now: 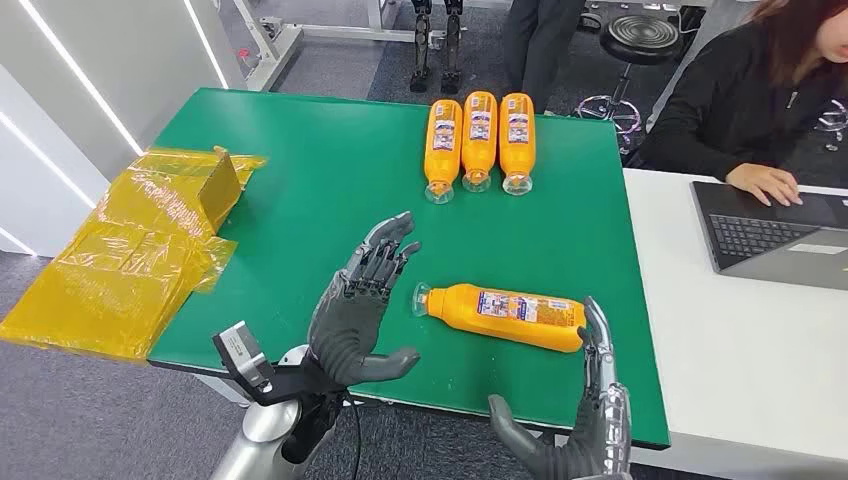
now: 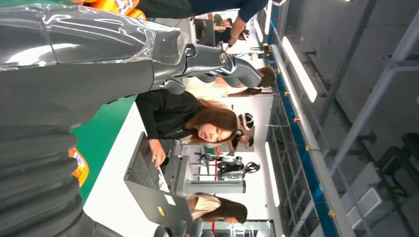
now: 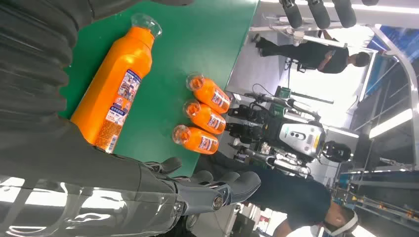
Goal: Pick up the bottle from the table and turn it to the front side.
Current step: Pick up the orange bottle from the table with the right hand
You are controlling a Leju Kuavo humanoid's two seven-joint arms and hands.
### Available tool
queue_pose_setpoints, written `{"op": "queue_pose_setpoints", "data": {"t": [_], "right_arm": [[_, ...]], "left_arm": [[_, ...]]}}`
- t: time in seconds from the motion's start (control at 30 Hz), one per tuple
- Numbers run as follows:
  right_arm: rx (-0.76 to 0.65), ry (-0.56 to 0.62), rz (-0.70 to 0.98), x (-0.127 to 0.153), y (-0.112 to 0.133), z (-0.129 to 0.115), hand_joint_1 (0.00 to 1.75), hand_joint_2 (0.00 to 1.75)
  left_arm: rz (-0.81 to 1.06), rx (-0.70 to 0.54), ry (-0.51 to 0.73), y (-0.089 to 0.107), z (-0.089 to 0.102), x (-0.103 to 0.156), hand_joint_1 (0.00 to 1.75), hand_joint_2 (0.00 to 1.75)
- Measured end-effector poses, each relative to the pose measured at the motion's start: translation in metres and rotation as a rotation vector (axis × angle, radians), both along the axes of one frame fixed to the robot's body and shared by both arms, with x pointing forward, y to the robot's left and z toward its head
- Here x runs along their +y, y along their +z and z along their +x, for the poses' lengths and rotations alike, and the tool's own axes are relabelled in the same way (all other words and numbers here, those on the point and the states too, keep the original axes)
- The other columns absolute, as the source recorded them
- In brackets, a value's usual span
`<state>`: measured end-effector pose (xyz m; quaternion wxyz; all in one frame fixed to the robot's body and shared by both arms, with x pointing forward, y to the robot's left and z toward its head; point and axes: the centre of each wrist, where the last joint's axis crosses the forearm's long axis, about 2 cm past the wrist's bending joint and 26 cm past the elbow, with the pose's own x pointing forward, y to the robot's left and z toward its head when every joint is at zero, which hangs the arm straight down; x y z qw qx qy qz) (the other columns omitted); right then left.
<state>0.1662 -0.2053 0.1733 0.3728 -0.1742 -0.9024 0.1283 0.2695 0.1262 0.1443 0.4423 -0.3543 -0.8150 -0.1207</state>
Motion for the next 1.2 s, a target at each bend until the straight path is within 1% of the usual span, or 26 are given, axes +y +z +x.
{"op": "queue_pose_setpoints", "data": {"t": [0.6,0.67,0.73,0.87,0.97,1.07,1.2], "right_arm": [[-0.002,-0.007,-0.021,0.0,0.001,0.001,0.0,1.75],[0.004,-0.037,-0.096,-0.002,0.001,0.001,0.0,1.75],[0.015,-0.097,-0.226,-0.006,0.003,0.004,0.0,1.75],[0.005,-0.25,-0.48,-0.021,0.006,0.016,0.0,1.75],[-0.032,-0.381,-0.667,-0.037,0.007,0.027,0.0,1.75],[-0.056,-0.455,-0.765,-0.052,0.008,0.038,0.0,1.75],[-0.058,-0.497,-0.849,-0.067,0.012,0.059,0.0,1.75]], "left_arm": [[0.001,0.0,0.0,0.0,0.0,0.001,0.0,1.75],[0.002,-0.001,0.001,0.0,0.0,0.001,0.0,1.75],[0.002,-0.002,0.002,0.0,0.0,0.001,0.0,1.75],[-0.002,-0.009,0.011,-0.001,0.0,0.003,0.0,1.75],[-0.007,-0.011,0.02,-0.002,0.001,0.005,0.0,1.75],[-0.013,-0.013,0.024,-0.002,0.001,0.005,0.0,1.75],[-0.019,-0.012,0.023,-0.002,0.001,0.005,0.0,1.75]]}}
